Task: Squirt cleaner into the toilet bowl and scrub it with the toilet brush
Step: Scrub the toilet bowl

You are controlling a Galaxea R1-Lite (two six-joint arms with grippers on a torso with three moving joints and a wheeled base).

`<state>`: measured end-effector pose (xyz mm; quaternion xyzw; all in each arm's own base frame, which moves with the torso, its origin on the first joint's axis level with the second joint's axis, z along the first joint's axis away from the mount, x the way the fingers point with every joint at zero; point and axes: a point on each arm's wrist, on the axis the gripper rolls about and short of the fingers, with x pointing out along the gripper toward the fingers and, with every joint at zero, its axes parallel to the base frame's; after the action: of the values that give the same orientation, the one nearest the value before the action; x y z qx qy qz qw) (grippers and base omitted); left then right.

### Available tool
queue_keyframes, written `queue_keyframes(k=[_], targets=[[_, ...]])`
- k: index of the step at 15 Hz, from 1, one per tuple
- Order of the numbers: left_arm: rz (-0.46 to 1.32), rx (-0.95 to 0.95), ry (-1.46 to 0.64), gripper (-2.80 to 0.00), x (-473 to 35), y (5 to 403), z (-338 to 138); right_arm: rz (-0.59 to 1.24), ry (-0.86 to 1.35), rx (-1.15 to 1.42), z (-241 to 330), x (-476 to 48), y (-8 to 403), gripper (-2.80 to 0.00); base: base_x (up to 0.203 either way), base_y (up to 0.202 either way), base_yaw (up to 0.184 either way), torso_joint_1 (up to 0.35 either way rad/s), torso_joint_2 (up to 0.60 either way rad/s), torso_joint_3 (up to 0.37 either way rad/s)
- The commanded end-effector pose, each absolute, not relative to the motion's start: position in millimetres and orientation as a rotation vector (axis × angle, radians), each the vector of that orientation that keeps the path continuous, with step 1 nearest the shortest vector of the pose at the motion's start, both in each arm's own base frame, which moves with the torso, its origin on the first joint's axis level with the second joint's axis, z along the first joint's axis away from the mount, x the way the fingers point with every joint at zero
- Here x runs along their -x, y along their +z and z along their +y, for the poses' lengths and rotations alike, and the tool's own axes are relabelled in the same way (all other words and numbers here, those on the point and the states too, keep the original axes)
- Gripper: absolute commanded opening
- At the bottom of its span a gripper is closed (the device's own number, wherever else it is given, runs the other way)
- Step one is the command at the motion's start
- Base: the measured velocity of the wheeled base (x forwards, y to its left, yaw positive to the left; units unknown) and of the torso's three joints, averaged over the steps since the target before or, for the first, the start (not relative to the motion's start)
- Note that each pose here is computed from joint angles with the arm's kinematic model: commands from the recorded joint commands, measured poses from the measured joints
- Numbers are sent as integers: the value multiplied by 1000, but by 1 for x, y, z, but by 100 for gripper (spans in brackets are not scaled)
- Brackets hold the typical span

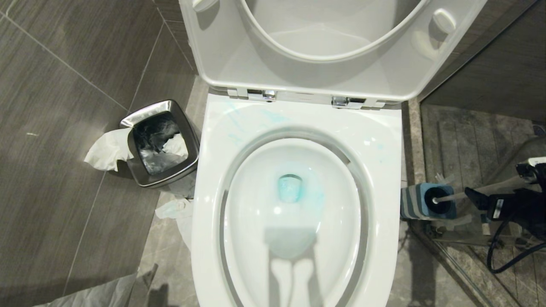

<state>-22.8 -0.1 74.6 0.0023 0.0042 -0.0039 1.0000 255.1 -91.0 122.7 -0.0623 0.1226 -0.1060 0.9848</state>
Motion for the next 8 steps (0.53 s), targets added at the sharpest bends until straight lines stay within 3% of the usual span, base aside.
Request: queue_keyframes(k=[1,4,5,8], targets=[[9,-5,-8,-280,23,74,0,238,-212,128,-93,-261,122,0,0,0,0,0,0,0],[10,-5,-8,-280,23,74,0,215,-212,121,-93,-263,123,0,0,0,0,0,0,0],[11,-5,-8,-280,23,74,0,208,-211,122,-93,-263,124,-280,0,0,0,0,0,0],[10,-5,-8,-280,23,74,0,204,-207,121,-92,-261,125,-280,0,0,0,0,0,0]])
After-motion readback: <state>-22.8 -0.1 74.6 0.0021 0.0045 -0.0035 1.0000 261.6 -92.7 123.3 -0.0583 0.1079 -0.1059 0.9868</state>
